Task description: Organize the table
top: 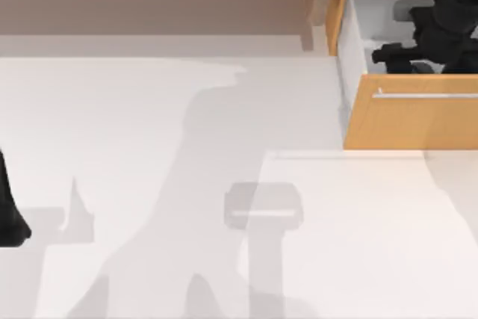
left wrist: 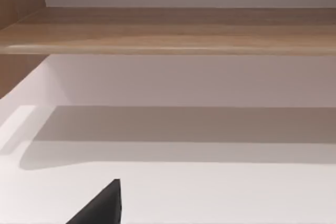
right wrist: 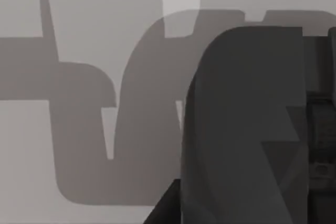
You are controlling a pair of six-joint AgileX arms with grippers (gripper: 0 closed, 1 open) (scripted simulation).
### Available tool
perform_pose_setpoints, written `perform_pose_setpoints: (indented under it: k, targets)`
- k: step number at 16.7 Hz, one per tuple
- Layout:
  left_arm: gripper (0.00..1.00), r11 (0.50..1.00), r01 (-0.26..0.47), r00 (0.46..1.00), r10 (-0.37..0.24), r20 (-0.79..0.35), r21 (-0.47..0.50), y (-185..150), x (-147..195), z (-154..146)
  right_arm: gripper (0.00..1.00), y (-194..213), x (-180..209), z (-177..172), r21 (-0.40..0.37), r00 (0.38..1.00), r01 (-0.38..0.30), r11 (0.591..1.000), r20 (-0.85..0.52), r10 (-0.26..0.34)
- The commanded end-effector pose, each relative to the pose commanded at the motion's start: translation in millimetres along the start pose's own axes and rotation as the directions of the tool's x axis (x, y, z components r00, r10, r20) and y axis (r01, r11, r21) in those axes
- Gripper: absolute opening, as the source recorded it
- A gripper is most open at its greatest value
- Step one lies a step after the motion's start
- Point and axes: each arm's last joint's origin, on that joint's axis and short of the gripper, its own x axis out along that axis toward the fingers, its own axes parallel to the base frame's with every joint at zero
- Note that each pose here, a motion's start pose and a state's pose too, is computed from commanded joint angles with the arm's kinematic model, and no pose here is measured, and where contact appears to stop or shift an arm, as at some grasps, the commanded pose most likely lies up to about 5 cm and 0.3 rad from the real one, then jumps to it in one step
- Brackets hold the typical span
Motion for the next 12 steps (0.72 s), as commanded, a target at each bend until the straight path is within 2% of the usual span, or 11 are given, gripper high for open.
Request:
perform_pose_setpoints:
  k: [6, 12]
  targets:
    - [1.00, 1.000, 0.000, 1.000, 0.000, 0.000, 0.000, 0.0, 0.0, 0.0, 0.00, -0.7, -4.9, 0.1, 0.001, 1.000, -0.001, 1.000, 0.009, 0.001]
    - [1.00, 1.000, 0.000, 1.000, 0.000, 0.000, 0.000, 0.0, 0.0, 0.0, 0.00, 1.2, -52.3, -8.8, -0.064, 0.996, -0.015, 0.998, 0.085, 0.021]
